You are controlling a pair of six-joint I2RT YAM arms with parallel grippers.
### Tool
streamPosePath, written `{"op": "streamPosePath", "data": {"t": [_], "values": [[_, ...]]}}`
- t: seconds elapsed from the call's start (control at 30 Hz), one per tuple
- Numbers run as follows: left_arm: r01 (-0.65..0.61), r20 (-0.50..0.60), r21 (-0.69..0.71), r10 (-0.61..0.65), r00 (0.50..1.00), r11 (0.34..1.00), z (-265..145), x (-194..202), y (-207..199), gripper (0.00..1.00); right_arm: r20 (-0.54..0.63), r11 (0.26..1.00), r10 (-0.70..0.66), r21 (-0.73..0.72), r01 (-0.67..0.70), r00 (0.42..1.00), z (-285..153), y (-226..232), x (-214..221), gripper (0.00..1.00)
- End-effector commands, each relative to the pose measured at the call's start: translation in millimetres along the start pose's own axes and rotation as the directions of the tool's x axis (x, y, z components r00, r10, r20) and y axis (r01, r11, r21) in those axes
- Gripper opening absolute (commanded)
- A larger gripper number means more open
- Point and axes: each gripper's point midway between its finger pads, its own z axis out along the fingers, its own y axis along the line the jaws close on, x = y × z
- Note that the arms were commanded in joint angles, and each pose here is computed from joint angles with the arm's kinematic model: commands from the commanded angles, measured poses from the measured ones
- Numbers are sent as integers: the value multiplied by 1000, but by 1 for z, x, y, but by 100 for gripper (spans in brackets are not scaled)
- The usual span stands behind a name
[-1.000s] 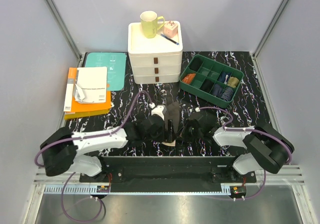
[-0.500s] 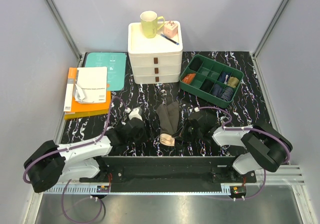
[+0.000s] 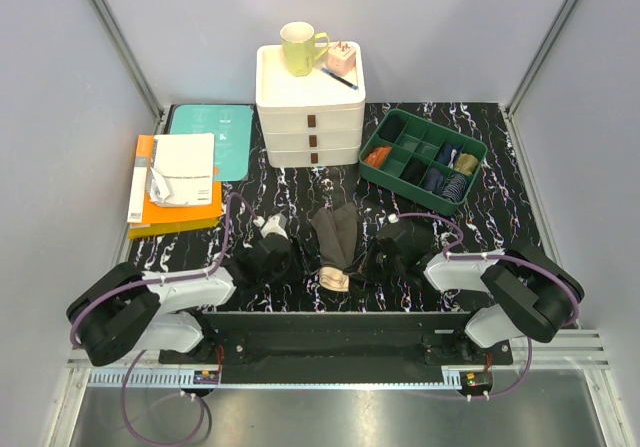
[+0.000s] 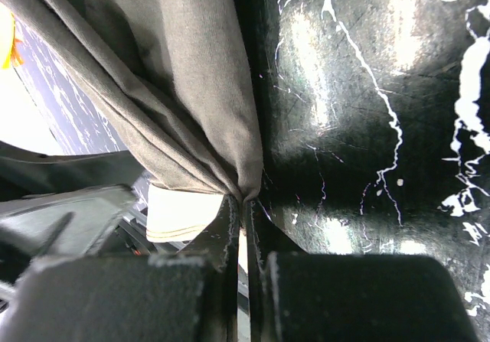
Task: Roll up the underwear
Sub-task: Fold the underwear at the center of the board.
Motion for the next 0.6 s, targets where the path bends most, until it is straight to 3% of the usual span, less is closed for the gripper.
{"op": "streamPosePath", "data": {"t": [0.0,0.57], "values": [[33,-21,88,-31,999,996,3,4,-15,50,-26,989,-9,145,13,1000,1,-42,9,0],[72,-14,88,-71,997,993,7,7,-10,50,-27,990,-9,143,12,1000,1,-43,10,0]]}}
